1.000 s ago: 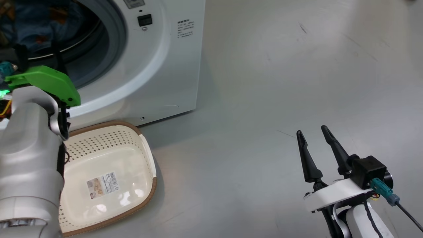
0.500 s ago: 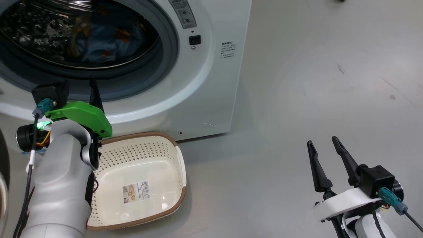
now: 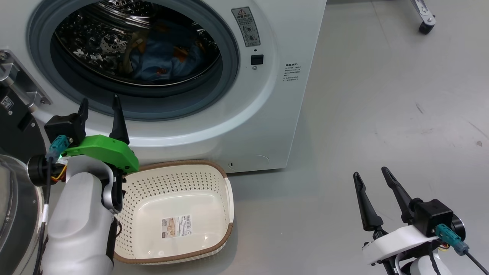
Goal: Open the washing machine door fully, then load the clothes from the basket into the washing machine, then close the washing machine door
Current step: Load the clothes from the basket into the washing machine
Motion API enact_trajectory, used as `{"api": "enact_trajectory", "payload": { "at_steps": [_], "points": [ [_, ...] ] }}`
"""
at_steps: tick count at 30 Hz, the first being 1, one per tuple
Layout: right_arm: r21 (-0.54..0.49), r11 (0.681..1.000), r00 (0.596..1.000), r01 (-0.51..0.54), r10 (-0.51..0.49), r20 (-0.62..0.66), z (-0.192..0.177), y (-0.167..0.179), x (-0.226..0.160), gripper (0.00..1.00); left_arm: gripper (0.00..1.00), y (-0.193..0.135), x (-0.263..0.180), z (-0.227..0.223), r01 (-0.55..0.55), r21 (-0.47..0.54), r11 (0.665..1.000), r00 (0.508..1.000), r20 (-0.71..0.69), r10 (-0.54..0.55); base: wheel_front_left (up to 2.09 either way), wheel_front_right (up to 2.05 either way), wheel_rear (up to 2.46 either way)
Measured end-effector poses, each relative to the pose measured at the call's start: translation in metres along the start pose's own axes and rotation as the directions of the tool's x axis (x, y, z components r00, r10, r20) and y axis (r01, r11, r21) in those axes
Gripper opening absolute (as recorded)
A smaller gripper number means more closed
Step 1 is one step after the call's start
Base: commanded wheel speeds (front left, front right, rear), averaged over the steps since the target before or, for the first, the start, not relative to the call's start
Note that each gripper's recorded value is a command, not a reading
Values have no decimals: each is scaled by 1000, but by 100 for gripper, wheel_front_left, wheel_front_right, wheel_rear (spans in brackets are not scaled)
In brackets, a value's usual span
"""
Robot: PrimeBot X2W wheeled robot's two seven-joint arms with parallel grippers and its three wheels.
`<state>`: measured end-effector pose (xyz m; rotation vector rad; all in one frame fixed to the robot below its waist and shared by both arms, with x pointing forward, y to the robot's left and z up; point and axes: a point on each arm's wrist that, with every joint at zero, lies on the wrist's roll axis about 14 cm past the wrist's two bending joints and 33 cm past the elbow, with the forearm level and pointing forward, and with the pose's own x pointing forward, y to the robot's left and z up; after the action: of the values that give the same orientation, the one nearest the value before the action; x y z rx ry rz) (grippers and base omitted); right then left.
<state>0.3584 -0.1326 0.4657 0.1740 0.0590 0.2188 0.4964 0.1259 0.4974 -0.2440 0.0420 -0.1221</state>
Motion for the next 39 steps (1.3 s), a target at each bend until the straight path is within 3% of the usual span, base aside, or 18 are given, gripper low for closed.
{"api": "enact_trajectory", "payload": {
  "at_steps": [8,24,35,39],
  "points": [
    [-5,1000,1000,-4,4,10,4,1,-1,100,100,-13,-10,12,44,-2,999,997,60,-44,0,0,0],
    [-7,1000,1000,18,-18,16,5,-5,-9,100,100,-21,-56,-14,81,8,997,997,17,-81,0,0,0],
    [-18,1000,999,-24,24,36,12,6,-9,100,100,-13,-89,-16,49,5,999,998,27,-49,0,0,0],
    [-22,999,999,-31,32,32,11,9,-14,100,100,-5,-104,-25,17,-52,998,1000,5,-16,0,0,0]
  ]
}}
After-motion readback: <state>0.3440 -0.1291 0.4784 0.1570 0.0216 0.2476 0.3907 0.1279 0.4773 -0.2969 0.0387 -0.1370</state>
